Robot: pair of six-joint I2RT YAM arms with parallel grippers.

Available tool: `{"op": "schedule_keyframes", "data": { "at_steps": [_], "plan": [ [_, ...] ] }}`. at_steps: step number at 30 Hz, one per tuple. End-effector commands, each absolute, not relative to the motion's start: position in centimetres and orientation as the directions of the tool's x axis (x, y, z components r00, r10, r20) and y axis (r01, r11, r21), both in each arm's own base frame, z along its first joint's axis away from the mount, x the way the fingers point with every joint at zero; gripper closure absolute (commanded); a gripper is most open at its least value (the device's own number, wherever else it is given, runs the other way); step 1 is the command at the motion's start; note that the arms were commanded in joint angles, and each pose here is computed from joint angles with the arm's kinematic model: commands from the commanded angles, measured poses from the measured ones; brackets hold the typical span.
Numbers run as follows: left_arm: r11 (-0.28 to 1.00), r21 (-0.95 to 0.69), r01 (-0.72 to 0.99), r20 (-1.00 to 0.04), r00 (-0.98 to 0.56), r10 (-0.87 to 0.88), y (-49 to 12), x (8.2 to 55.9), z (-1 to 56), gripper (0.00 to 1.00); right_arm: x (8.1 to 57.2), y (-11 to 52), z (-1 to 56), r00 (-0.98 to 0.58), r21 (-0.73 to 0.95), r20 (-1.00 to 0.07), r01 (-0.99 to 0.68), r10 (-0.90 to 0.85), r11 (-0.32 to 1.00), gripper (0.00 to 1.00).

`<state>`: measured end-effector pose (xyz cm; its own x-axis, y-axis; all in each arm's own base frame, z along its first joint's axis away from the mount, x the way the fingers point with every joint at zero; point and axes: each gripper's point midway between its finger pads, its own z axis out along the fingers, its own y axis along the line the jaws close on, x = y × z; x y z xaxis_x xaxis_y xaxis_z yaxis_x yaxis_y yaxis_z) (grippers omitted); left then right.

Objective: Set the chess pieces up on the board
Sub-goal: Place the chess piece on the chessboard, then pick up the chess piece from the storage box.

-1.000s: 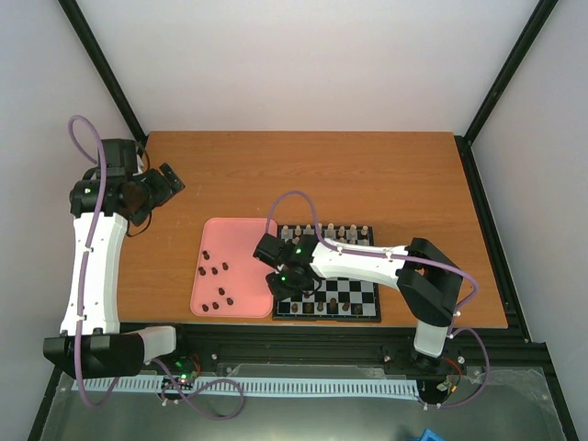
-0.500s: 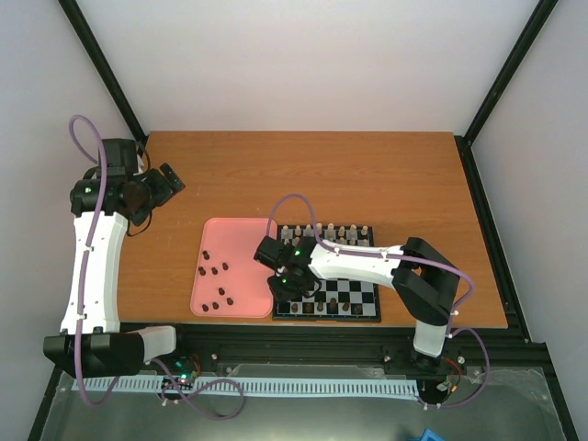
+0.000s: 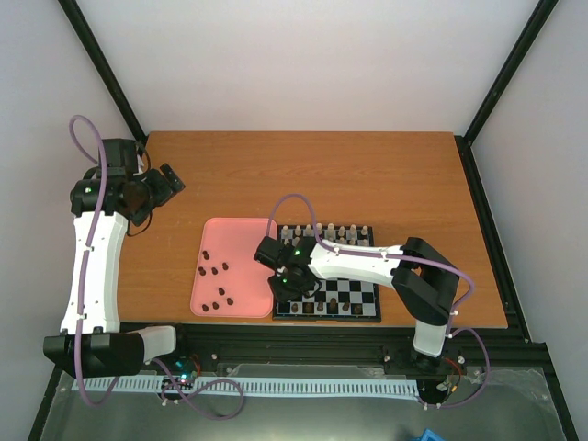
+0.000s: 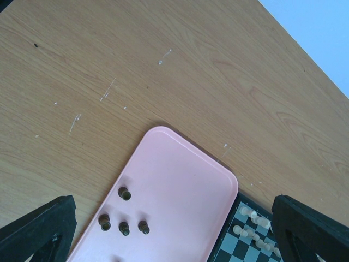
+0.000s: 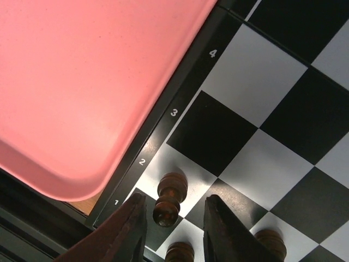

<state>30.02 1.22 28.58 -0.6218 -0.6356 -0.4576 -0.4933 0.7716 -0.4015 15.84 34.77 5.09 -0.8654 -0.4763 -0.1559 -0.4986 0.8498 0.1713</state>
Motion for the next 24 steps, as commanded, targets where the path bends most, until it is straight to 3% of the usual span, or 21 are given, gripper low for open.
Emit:
{"op": "schedule_keyframes", "data": {
  "at_steps": [1, 8, 24],
  "plan": [
    [0.786, -0.404, -0.469, -0.491, -0.613, -0.619, 1.4, 30.2, 29.4, 0.00, 17.0, 35.3, 7.5, -0.857, 0.163, -0.213, -0.506, -0.470, 0.847, 0.68],
    [0.785, -0.409, -0.466, -0.491, -0.612, -0.620, 1.4, 30.3, 29.5, 0.00, 18.3, 37.8, 10.5, -0.831, 0.184, -0.267, -0.541, -0.487, 0.821, 0.46],
    [0.784, -0.412, -0.464, -0.487, -0.615, -0.620, 1.2, 30.0, 29.4, 0.00, 15.4, 48.3, 8.3, -0.715, 0.304, -0.231, -0.698, -0.660, 0.649, 0.42]
  ]
}}
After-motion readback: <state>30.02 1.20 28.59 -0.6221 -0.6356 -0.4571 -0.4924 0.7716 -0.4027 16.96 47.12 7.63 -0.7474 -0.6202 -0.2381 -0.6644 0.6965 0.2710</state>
